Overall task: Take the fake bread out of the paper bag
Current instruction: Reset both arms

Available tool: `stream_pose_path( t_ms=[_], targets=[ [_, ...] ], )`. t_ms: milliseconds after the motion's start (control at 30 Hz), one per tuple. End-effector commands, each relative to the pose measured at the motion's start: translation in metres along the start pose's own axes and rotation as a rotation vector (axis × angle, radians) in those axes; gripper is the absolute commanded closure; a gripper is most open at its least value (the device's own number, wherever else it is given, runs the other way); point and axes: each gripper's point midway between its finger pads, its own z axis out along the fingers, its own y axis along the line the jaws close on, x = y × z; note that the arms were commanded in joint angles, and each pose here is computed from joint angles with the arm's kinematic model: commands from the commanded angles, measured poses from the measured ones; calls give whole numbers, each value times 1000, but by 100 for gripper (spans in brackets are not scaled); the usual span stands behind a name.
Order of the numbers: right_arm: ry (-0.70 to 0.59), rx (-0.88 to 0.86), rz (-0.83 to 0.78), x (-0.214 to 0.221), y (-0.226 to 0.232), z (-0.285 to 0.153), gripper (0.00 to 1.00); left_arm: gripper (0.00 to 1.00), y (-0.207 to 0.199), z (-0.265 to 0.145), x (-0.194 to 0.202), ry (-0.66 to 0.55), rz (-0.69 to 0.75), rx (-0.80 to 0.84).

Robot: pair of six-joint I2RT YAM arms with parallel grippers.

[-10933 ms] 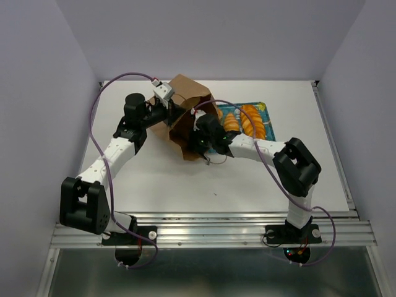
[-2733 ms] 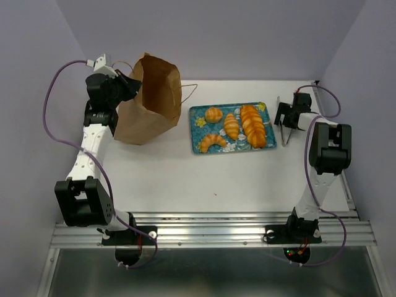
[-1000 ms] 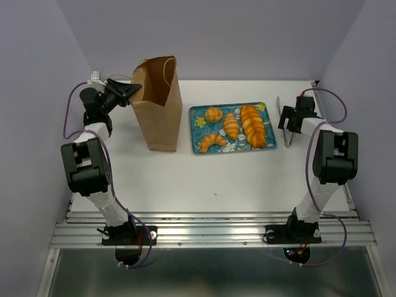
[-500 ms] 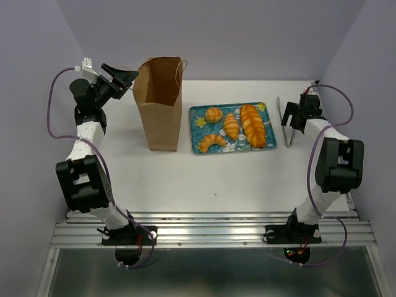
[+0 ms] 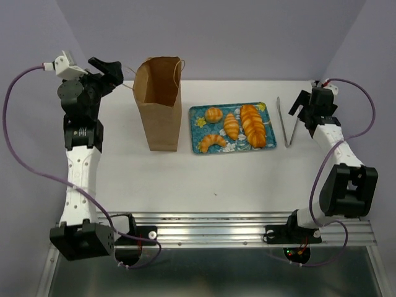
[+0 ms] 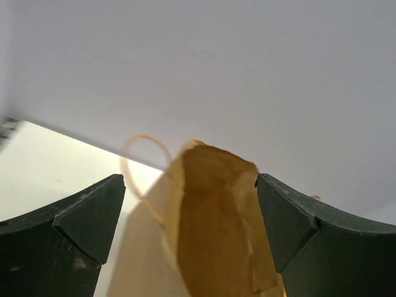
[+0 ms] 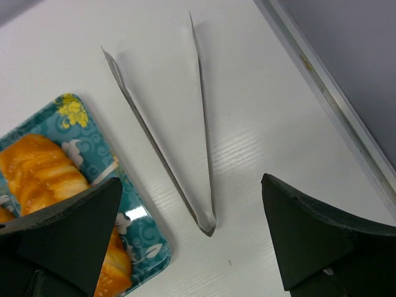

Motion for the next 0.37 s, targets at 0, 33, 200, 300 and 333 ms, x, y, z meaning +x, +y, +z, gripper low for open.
stream_pose_path(
  t_ms=[0, 33, 200, 300, 333],
  targets=[
    [-80, 33, 145, -26, -8, -28, 0, 1, 54, -44, -30, -159, 113, -318],
    [-85, 37, 159, -25, -10, -31, 0, 1, 63, -49, -24, -155, 113, -352],
    [-121, 22, 203, -27, -14, -51, 0, 1, 77, -60, -11, -152, 102, -396],
    [-157, 10, 203, -34, -16, -60, 0, 1, 81, -58, -1, -139, 100, -392],
    [-171, 5, 206, -38, -16, -64, 0, 1, 82, -56, 3, -131, 97, -386]
  ],
)
